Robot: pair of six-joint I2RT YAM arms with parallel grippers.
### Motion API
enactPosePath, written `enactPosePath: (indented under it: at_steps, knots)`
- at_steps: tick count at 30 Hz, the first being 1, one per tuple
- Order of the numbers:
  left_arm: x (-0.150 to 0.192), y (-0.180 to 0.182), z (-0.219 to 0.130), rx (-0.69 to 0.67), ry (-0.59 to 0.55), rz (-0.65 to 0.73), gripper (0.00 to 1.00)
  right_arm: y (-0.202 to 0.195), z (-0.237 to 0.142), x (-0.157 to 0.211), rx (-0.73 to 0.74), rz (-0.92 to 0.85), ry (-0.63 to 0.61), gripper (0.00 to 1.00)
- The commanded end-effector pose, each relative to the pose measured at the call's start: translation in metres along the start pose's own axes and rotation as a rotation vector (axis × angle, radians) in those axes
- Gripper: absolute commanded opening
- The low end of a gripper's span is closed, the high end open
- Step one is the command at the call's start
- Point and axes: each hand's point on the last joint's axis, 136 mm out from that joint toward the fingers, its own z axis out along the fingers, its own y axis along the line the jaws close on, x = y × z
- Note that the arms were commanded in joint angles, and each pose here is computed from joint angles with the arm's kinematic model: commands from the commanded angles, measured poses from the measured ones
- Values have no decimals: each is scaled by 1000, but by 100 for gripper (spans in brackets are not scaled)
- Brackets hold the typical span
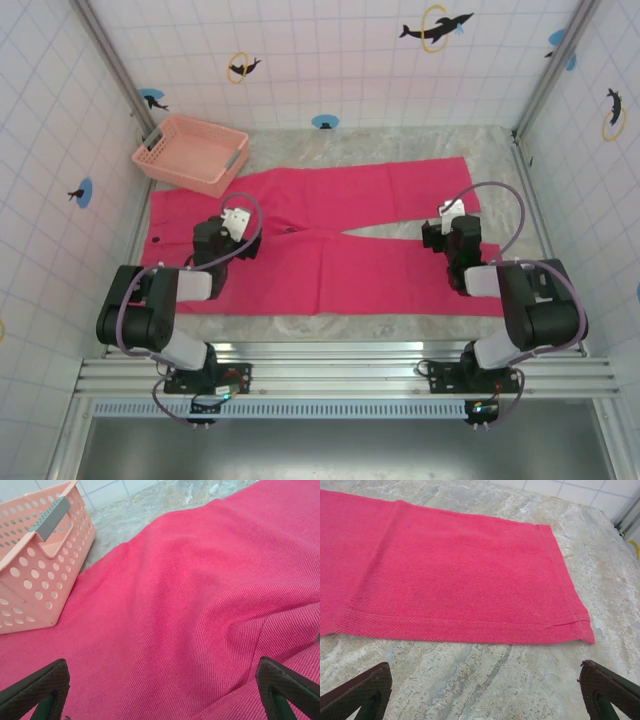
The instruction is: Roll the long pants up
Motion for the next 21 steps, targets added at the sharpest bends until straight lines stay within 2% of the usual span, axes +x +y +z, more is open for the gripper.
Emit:
enactPosePath:
  at_steps: [1, 21]
  knots:
    - [-17, 7, 1, -24, -42, 26, 98, -3, 2, -20, 11, 9, -59, 99]
    - [-17, 8, 1, -32, -39, 20, 98, -3, 2, -21, 12, 9, -59, 99]
